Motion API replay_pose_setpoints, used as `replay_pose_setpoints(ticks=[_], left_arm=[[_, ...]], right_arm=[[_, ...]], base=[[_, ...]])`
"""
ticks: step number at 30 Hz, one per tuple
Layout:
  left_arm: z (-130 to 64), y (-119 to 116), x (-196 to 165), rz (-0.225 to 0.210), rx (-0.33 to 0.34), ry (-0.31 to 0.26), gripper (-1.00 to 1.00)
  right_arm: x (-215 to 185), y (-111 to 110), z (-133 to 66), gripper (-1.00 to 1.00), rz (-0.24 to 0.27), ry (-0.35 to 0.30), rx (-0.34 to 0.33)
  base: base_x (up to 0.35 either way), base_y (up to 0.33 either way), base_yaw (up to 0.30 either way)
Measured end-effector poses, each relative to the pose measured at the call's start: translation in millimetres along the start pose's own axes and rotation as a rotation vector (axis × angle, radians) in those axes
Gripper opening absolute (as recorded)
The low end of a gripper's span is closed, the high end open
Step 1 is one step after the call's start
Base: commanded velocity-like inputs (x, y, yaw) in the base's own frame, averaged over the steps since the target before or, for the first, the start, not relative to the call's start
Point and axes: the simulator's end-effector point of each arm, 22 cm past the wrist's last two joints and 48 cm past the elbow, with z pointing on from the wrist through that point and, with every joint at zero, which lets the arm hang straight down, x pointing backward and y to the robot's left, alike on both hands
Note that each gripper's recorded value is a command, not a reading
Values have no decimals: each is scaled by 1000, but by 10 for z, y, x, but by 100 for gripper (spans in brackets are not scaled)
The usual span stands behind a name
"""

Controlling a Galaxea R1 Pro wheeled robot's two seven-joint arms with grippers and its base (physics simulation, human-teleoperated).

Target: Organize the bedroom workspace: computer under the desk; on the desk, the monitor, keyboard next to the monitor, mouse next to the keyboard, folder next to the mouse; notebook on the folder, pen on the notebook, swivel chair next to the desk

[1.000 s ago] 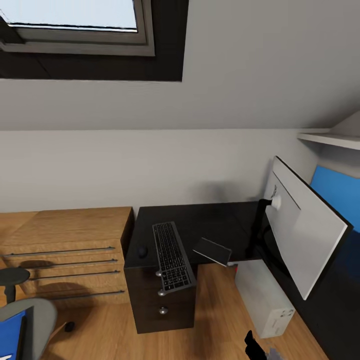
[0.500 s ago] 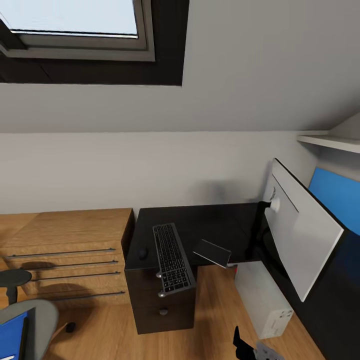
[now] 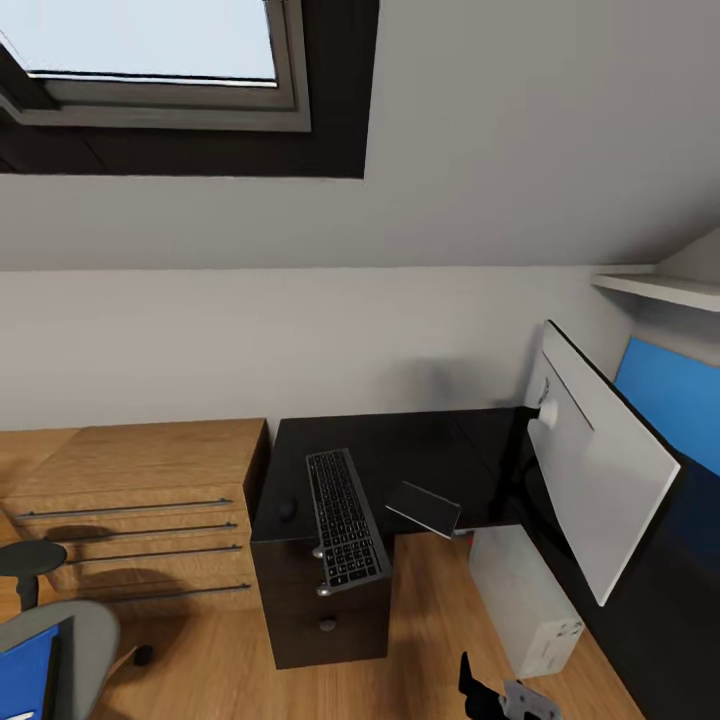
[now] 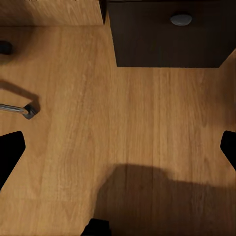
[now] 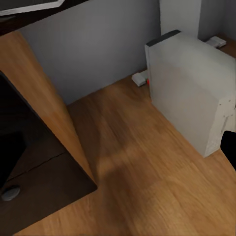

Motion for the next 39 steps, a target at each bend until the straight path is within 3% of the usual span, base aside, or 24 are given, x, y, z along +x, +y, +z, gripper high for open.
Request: replay_pose_setpoints(ticks=[13, 28, 39], left_arm=[[-122, 13, -47, 1, 1, 0, 100], [-254, 30, -86, 1, 1, 1, 100], [-346, 35, -99, 2, 2, 3, 100]], right_arm=[[-62, 164, -111, 100, -51, 6, -61], [-133, 193, -219, 100, -48, 14, -60], [-183, 208, -296, 100, -45, 16, -57]], base=[[0, 0, 0], [0, 0, 0], [0, 0, 205]])
